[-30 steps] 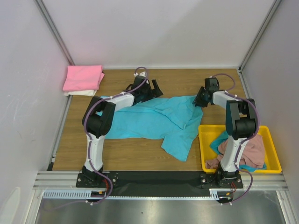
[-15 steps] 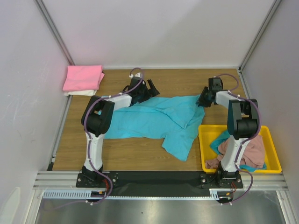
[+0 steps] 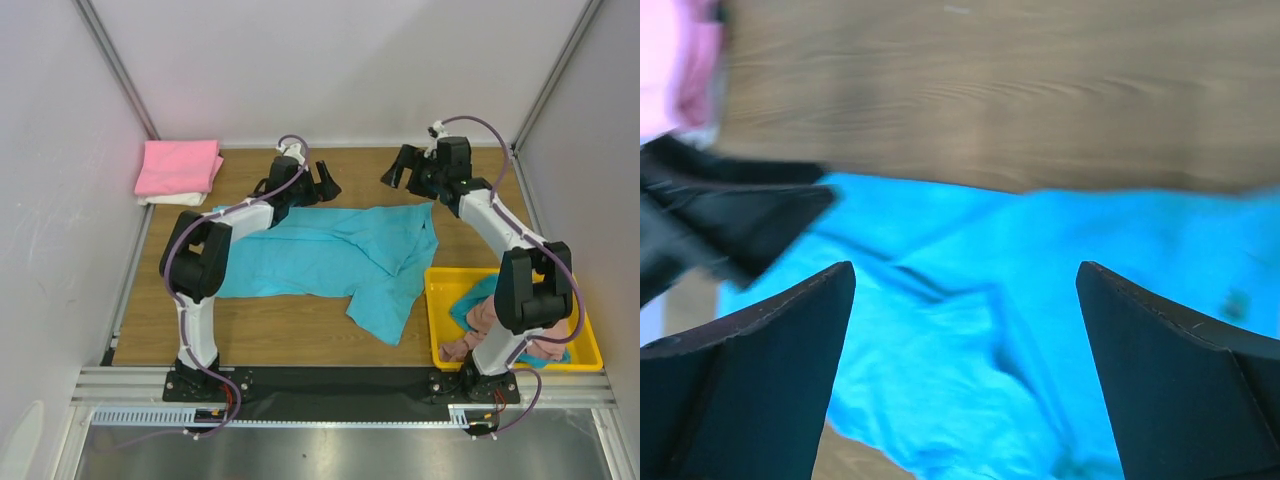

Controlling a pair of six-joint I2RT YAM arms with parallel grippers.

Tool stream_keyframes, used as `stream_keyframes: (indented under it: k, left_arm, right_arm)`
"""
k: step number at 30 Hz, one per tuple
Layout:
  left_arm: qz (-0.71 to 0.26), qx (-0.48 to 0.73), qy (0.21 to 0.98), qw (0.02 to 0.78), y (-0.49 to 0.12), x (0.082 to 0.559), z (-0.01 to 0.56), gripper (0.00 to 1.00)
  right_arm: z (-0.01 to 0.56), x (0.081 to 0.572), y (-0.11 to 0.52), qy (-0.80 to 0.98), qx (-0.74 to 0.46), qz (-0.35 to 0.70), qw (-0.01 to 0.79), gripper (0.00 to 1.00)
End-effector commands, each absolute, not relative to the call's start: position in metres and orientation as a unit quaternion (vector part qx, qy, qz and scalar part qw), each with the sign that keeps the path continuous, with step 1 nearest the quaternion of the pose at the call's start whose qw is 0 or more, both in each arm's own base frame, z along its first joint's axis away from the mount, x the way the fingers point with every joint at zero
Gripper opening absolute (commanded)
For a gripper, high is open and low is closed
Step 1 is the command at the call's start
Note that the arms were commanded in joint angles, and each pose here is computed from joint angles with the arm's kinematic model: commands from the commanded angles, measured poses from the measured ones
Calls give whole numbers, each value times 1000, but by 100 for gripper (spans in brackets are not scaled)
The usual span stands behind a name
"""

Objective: Fold and stack the t-shirts
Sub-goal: Fold the tshirt

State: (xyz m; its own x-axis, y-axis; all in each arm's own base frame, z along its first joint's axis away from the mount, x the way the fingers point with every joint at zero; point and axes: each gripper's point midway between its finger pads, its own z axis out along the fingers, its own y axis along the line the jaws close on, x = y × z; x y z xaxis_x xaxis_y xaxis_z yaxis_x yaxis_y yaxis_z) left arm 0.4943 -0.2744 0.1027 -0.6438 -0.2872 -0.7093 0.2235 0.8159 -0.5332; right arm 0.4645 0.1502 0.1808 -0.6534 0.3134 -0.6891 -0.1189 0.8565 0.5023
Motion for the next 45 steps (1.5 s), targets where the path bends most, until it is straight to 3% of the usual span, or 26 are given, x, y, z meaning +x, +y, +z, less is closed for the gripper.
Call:
stream_keyframes:
  k: [1, 8, 23, 45]
  left_arm:
    - [-361, 13, 816, 450, -287, 492, 141, 98]
    - [-436, -42, 803, 405, -302, 482, 130, 99]
    - [-517, -129, 769, 353, -306, 481, 103, 99]
    - [-516, -193, 772, 317, -294, 476, 54, 98]
  right_arm:
    - [178, 458, 190, 855, 23, 329, 401, 100]
    - [138, 449, 215, 842, 76, 400, 355, 100]
    - [88, 431, 237, 844, 51, 423, 327, 100]
    - [66, 407, 245, 853, 36, 434, 287, 96]
